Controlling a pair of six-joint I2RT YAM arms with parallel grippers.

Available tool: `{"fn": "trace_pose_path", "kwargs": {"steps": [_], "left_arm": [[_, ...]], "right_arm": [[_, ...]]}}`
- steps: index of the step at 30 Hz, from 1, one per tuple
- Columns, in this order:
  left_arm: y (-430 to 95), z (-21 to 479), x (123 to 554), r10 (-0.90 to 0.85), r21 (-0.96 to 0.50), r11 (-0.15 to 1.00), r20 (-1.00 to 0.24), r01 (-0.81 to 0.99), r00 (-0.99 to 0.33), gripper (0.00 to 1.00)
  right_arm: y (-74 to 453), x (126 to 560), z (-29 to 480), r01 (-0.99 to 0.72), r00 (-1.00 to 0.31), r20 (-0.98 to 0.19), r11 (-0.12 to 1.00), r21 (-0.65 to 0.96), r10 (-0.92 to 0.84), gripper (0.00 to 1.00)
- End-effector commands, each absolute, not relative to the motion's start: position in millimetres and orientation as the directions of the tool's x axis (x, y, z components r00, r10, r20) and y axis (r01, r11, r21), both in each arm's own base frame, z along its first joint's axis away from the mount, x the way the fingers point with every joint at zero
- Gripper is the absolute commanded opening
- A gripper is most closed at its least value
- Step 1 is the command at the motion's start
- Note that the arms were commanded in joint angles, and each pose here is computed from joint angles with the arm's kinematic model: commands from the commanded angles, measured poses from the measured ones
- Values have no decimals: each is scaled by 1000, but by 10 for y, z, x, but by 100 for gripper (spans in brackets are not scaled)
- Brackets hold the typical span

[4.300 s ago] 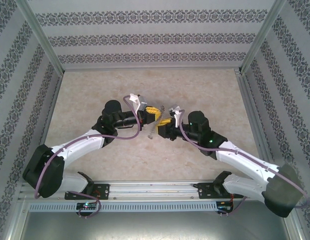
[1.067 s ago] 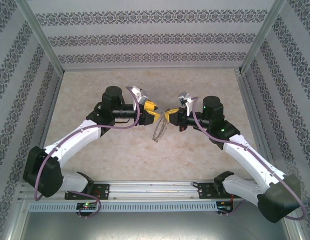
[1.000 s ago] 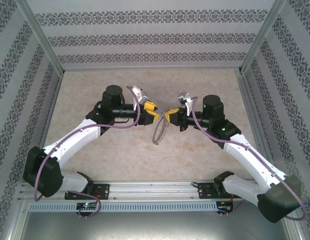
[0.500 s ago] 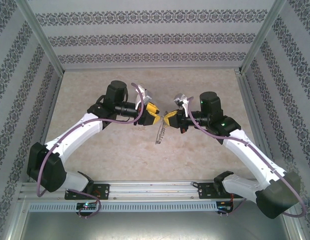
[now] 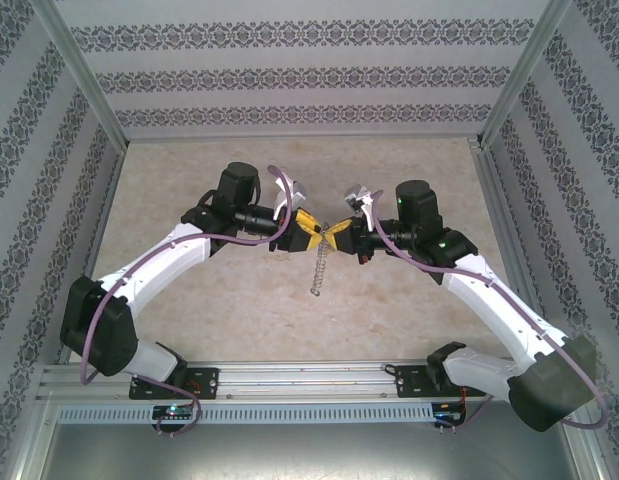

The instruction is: Put the keys on the keyring

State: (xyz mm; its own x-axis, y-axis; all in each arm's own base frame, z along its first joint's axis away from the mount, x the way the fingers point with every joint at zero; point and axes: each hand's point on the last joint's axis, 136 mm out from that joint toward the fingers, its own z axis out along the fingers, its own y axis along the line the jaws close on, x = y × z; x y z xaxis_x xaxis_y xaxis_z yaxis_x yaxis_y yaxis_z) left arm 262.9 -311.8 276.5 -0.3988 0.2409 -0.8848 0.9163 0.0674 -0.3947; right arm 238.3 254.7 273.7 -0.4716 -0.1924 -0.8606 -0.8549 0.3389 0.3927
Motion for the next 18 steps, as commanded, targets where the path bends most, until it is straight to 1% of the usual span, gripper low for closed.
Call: {"fn": "trace_pose_path", "kwargs": {"steps": [1,7,18], "left_arm": [[-3145,2884,2628,219,-378,29,-901,925,-375,36],[-3159,2901,2641,205,-371,24,-907,928,-368,26],[-3189,2901,2605,198,-375,1,-908,927,-368,26]], "right_arm": [[2587,2397,2970,-895,-393,-904,297,334,-170,0],[2587,2405,2963,-894,-394,-903,300,333,-169,0],[2595,2422,2955,-894,-393,-904,302,332,-168,0]]}}
